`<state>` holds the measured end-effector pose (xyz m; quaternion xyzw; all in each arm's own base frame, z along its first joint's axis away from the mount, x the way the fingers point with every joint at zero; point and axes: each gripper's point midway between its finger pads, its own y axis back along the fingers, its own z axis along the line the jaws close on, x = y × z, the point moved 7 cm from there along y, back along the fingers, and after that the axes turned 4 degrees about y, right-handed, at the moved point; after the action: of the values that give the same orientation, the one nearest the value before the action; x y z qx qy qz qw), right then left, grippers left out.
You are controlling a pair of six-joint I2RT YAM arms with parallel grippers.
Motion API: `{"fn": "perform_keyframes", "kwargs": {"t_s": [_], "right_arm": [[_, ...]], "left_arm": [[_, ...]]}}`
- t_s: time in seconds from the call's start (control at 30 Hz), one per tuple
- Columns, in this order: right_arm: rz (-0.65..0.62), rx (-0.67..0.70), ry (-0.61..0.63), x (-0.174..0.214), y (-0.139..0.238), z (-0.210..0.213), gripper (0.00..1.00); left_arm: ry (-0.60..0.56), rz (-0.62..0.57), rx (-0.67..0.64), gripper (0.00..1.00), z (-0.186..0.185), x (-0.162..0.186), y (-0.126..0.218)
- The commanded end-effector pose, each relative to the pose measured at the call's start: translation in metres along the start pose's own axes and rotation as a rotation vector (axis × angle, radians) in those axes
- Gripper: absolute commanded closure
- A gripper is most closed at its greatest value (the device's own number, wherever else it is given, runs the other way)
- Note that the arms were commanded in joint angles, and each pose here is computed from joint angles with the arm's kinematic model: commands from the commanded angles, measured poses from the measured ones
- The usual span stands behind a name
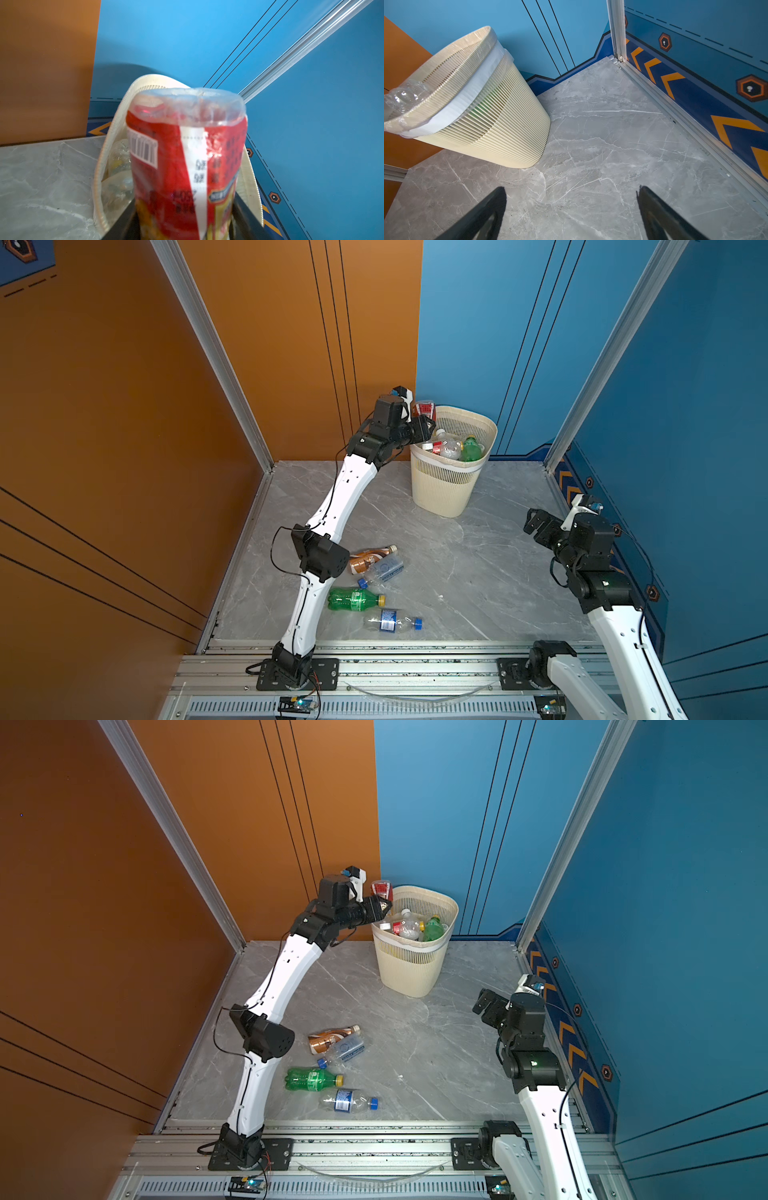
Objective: Put the plastic bottles in the bin
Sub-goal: 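Carry the red-and-yellow bottle with the left gripper over the wastebasket, then open the left gripper to drop the red-and-yellow bottle into the basket, then withdraw the left gripper while the right gripper reaches toward the brown coffee bottle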
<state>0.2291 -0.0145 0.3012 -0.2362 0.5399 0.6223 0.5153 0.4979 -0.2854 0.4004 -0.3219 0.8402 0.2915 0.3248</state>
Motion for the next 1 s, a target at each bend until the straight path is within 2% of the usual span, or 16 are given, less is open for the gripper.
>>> {"fn": "perform_keyframes", "kwargs": {"t_s": [0.0, 0.03, 0.17, 0.33, 0.5, 0.63, 0.8, 0.97], "right_arm": [[0.003, 0.005, 0.015, -0.003, 0.009, -0.002, 0.0], [0.002, 0.003, 0.011, -0.004, 0.01, -0.001, 0.0], [0.005, -0.006, 0.001, -0.004, 0.008, -0.001, 0.0], [0.021, -0.025, -0.005, -0.002, 0.004, 0.002, 0.0], [0.042, -0.05, -0.016, 0.0, 0.0, 0.004, 0.0], [0.075, -0.104, -0.015, 0.005, -0.003, 0.011, 0.0], [0.132, -0.159, 0.031, 0.017, -0.009, 0.026, 0.0], [0.207, -0.235, 0.107, 0.034, -0.019, 0.053, 0.0]], "left_arm": [[0.029, -0.067, 0.076, 0.46, -0.006, -0.013, -0.005], [0.036, -0.069, 0.078, 0.34, -0.005, -0.013, -0.007], [0.055, -0.056, 0.078, 0.02, -0.002, -0.012, -0.007], [0.03, -0.074, 0.1, 0.02, -0.015, -0.024, 0.015], [-0.026, -0.122, 0.1, 0.02, -0.034, -0.039, 0.056], [-0.049, -0.144, 0.045, 0.02, -0.032, -0.041, 0.09], [-0.041, -0.195, -0.065, 0.02, 0.003, -0.013, 0.143], [0.011, -0.187, -0.276, 0.02, 0.065, 0.054, 0.191]]}}
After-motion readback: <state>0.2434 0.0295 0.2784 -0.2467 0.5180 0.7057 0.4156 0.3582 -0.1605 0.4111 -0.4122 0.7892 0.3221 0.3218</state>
